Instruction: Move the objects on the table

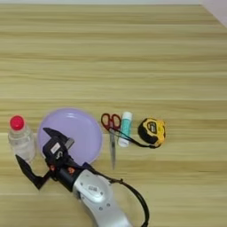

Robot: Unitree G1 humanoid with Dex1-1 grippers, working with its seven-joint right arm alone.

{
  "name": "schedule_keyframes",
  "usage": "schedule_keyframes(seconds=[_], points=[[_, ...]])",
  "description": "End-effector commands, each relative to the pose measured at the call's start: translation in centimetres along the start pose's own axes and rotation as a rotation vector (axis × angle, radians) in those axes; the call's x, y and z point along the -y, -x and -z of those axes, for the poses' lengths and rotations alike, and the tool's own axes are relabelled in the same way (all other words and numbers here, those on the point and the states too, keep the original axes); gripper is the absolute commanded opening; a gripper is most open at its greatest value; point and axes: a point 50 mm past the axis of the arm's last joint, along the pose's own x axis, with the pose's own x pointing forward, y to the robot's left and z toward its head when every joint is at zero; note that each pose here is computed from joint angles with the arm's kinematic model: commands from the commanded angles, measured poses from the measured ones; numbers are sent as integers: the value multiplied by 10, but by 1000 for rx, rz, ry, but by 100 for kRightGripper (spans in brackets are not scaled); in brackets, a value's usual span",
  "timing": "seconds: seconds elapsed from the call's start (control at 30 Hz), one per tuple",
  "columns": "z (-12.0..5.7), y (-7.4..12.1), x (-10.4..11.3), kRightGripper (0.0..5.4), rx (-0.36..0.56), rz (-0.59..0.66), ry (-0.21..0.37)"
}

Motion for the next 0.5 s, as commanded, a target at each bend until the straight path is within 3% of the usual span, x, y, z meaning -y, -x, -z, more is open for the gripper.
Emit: schedule_keyframes(seconds=[0.03,0.5], points=[[-19,-11,4,537,82,-11,46],[-19,-27,8,537,78,-22,69]])
